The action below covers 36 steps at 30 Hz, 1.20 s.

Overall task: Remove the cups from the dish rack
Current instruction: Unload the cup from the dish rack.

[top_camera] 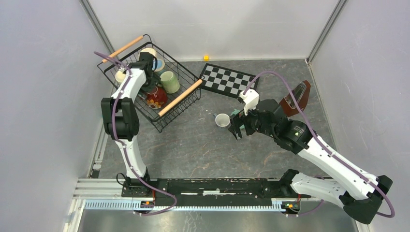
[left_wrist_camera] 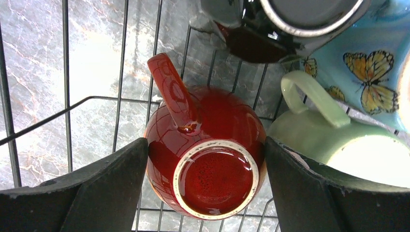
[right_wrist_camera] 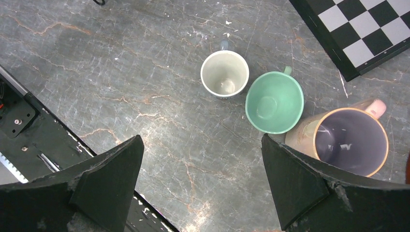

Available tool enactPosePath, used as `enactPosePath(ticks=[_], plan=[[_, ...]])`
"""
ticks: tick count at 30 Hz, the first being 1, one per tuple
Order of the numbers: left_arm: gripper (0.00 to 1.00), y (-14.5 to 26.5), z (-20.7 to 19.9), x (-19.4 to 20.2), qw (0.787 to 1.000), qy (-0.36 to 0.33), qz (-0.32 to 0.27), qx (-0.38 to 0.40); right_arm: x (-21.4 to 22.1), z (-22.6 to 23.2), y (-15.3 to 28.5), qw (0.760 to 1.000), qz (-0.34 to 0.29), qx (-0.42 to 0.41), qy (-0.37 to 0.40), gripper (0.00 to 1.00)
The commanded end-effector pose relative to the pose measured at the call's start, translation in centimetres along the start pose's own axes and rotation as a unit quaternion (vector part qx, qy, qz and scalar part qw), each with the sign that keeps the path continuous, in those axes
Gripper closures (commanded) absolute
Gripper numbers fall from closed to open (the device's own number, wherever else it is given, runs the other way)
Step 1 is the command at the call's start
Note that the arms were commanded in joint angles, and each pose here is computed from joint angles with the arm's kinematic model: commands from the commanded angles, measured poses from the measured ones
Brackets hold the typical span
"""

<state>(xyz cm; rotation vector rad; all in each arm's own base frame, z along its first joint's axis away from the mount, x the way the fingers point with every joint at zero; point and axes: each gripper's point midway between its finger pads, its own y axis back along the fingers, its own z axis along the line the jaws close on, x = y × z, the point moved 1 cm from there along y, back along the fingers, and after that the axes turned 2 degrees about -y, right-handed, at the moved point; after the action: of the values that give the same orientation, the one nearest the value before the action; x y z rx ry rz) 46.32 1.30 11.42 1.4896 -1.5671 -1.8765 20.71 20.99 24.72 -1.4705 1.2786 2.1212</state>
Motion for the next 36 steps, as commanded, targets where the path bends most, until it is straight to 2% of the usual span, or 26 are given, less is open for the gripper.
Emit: enactPosePath(ticks=[1, 14, 19, 29, 36], plan=[[0.08, 2.5, 0.3, 0.0, 0.999, 0.0, 0.002, 0.032, -0.8, 0.4, 0.2, 1.0, -0.022, -0.009, -0.009, 0.02], [0.09, 3.7, 0.3, 3.2, 0.997, -0.045, 0.013, 0.066, -0.3, 0.6, 0.1, 1.0, -0.019, -0.015, -0.015, 0.02], [0.04, 3.1, 0.9, 3.4, 0.998, -0.043, 0.009, 0.055, 0.0, 0.7, -0.1, 1.0, -0.016, -0.017, -0.014, 0.02], [0.04, 2.3, 1.2, 1.1, 0.997, 0.063, 0.004, 0.036, 0.4, 0.8, -0.4, 1.0, -0.006, -0.021, -0.007, 0.02], [0.04, 1.9, 0.5, 0.3, 0.995, 0.093, 0.001, 0.03, 0.7, 0.8, -0.7, 1.0, 0.002, -0.022, 0.001, 0.02]])
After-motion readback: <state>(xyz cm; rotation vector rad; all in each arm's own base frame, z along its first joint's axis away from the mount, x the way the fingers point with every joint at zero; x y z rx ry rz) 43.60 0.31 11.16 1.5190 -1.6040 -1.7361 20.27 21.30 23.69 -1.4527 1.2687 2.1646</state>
